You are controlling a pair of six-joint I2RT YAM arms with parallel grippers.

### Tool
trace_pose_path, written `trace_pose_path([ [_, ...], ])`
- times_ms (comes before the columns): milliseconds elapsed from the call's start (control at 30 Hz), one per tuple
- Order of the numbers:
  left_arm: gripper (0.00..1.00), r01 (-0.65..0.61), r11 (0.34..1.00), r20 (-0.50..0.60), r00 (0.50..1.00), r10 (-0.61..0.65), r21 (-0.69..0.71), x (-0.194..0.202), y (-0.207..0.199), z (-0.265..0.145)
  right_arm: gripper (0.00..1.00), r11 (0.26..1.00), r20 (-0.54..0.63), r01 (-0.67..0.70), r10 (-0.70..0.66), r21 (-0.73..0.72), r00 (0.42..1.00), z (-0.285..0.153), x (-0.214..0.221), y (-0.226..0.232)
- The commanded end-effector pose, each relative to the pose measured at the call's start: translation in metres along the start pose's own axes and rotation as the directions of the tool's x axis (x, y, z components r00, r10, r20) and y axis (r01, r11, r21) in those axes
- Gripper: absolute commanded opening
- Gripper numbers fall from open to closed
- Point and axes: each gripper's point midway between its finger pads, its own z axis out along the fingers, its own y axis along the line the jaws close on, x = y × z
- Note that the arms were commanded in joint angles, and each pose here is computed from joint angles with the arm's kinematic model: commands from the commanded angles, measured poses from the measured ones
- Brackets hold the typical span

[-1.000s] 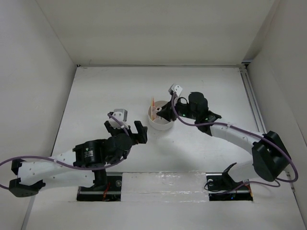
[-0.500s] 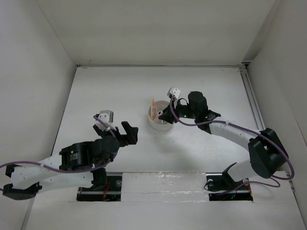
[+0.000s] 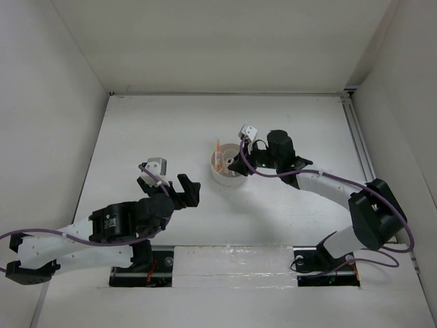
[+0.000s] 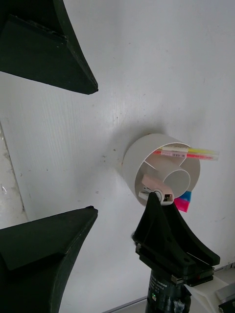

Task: Sort the stationery into containers
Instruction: Place the stapler in the storage box.

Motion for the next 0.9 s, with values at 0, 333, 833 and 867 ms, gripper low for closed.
trace_pose_path([
  [0,1.0,-0.006,1.0,0.007,1.0,0.005,0.009,0.001,-0.005,0.003,0.0,0.999,0.04,0.047,-0.048,0.017,0.998,0.001,-0.015,-0.009],
  [333,1.0,-0.007,1.0,0.004,1.0,0.007,0.019,0.001,-0.007,0.003,0.15,0.999,0.003,0.015,-0.015,0.05,1.0,0.003,-0.005,-0.016],
  [833,1.0,-0.019,1.0,-0.003,1.0,0.019,-0.016,0.007,-0.006,0.008,0.61,0.998,0.06,0.016,-0.02,0.062,0.998,-0.013,-0.029,-0.01],
  [867,1.0,-0.021,0.999,0.004,1.0,0.021,-0.024,0.004,-0.005,0.007,0.61,0.998,0.068,0.009,-0.013,0.062,0.998,-0.015,-0.032,-0.008],
])
